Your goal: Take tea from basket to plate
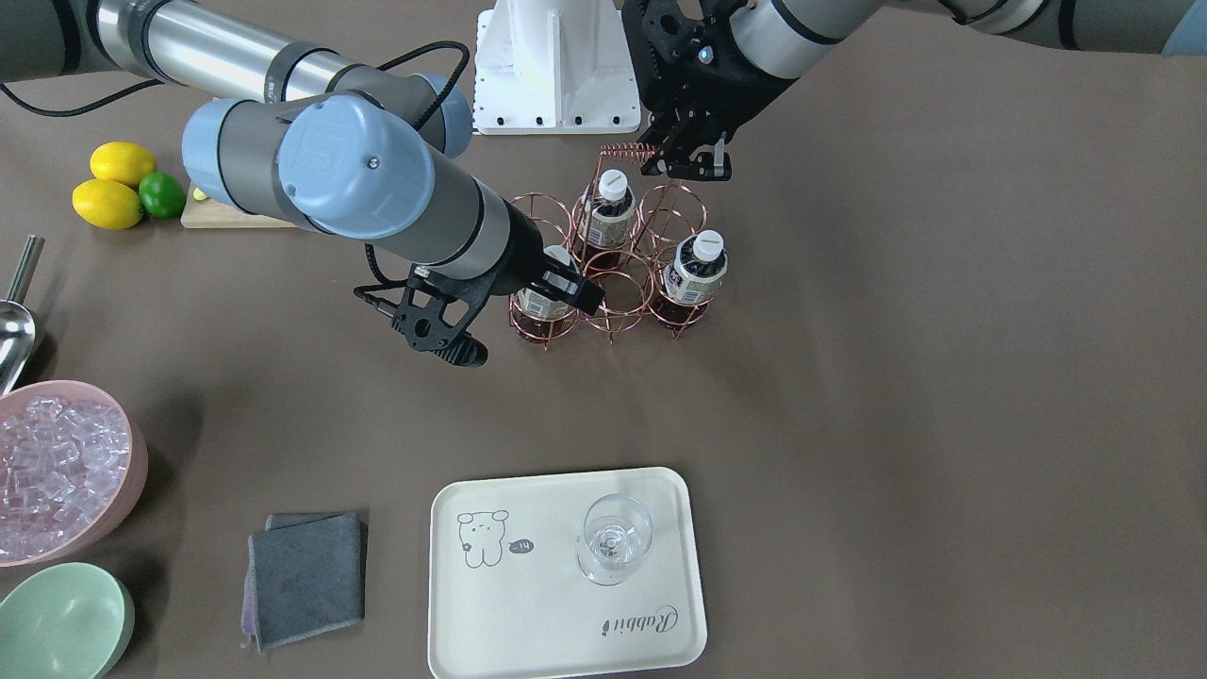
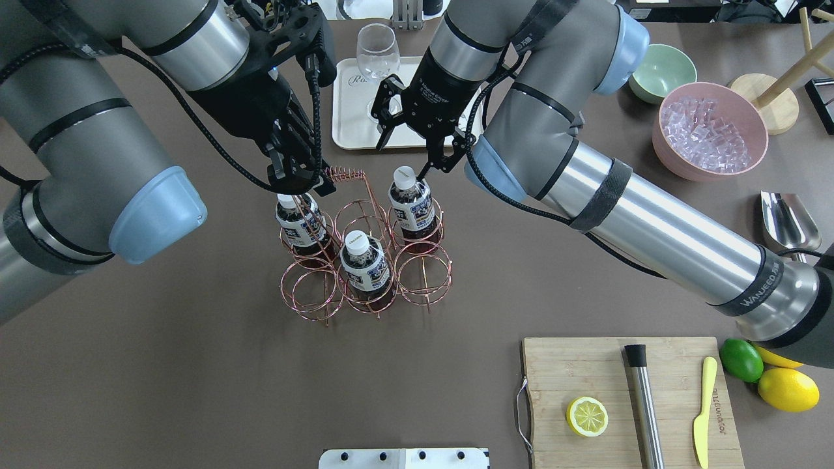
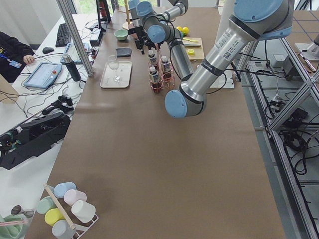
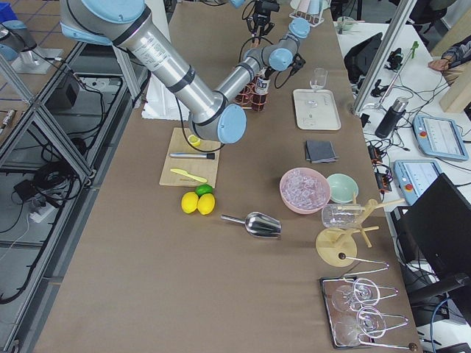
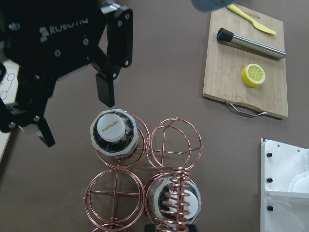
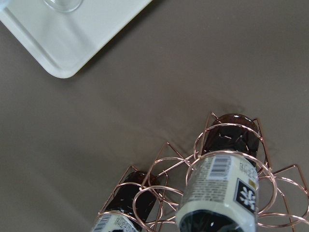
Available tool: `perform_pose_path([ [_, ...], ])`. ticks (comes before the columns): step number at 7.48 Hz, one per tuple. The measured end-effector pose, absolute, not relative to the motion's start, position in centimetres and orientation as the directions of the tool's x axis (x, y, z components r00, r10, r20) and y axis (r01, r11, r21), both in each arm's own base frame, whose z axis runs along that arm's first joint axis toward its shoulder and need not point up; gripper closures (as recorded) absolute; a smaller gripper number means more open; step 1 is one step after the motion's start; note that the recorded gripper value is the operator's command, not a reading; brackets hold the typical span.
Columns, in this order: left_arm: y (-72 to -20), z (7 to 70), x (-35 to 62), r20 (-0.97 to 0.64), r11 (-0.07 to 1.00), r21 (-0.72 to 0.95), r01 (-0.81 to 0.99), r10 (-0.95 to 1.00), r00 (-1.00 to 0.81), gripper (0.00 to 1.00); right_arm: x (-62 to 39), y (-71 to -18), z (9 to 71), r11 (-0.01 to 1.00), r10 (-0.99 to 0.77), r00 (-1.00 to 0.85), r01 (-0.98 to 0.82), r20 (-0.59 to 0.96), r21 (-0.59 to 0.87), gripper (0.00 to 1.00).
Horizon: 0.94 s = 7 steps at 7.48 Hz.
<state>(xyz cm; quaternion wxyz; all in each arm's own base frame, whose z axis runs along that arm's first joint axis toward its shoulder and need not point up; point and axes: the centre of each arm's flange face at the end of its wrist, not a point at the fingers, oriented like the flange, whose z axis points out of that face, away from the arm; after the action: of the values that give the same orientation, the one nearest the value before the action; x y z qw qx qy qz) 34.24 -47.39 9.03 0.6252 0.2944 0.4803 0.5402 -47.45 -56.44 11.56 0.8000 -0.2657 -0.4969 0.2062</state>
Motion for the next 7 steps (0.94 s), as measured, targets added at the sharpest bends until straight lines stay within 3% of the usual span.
perform_pose_path([
  [3, -47.4, 9.1, 34.2, -0.282, 0.243, 0.887, -0.392, 0.958, -0.045, 1.0, -48.6, -55.3, 11.9, 0.773, 0.581, 0.438, -0.035, 0.686, -0.633, 0.38],
  [7, -47.4, 9.0, 34.2, -0.281, 0.242, 0.888, -0.391, 0.959, -0.045, 1.0, -47.7, -55.3, 12.4, 0.747, 0.588, 0.446, 0.02, 0.675, -0.664, 0.63],
])
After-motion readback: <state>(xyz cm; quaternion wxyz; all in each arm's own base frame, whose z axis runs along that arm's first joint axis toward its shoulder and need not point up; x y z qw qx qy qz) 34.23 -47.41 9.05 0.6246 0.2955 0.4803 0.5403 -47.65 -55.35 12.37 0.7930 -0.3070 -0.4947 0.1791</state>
